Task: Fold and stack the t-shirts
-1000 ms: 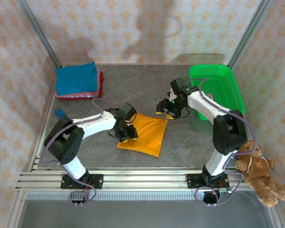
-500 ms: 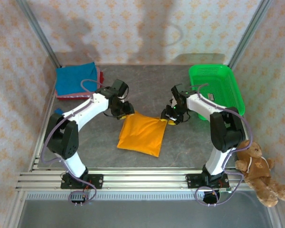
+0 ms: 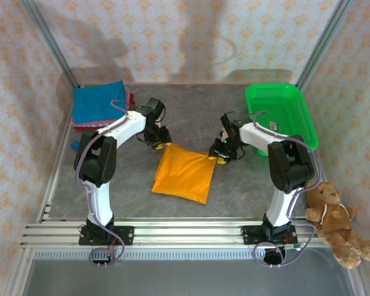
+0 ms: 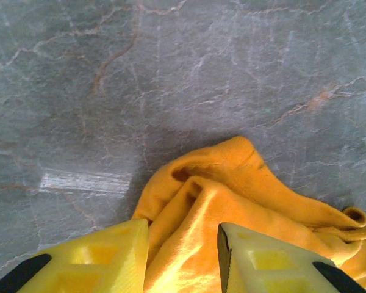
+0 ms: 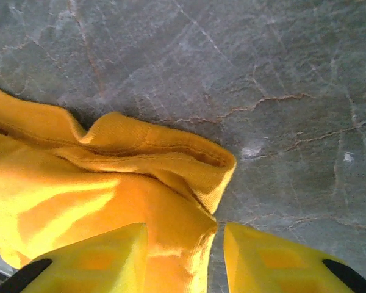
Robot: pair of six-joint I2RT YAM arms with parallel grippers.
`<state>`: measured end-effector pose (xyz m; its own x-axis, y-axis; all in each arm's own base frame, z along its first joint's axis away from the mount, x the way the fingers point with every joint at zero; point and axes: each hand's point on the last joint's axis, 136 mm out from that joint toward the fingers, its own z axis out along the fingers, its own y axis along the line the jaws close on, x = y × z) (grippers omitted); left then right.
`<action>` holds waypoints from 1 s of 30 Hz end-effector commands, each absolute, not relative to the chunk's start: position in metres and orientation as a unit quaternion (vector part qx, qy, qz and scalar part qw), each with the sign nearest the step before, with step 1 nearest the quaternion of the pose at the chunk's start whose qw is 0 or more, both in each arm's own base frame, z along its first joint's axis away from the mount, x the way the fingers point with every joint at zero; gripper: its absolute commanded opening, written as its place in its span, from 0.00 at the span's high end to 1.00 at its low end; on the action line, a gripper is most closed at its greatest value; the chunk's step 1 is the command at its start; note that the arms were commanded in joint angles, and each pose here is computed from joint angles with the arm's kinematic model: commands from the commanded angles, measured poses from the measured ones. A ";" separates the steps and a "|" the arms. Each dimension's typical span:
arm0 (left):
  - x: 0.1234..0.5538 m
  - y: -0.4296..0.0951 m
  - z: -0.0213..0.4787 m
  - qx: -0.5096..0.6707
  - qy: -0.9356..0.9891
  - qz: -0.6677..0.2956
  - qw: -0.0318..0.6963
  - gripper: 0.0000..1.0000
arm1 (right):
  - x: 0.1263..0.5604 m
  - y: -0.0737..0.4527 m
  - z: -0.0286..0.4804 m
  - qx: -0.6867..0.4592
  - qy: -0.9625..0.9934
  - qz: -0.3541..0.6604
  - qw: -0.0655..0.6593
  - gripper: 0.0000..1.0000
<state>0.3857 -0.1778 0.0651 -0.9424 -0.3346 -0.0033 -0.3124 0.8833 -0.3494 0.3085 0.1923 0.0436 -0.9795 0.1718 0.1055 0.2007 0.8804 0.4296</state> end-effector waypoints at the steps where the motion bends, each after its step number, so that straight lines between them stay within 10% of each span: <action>1: 0.395 -0.193 0.080 -0.150 0.969 -0.191 0.046 0.64 | 0.310 0.190 0.037 -0.103 -0.970 -0.218 0.032 0.70; 10: 0.402 -0.283 0.087 -0.087 0.969 -0.227 0.035 0.64 | 0.310 0.188 0.058 -0.105 -0.969 -0.225 0.010 0.99; 30: 0.372 -0.359 0.041 -0.026 0.962 -0.259 -0.081 0.91 | 0.304 0.185 0.062 -0.112 -0.964 -0.241 -0.023 1.00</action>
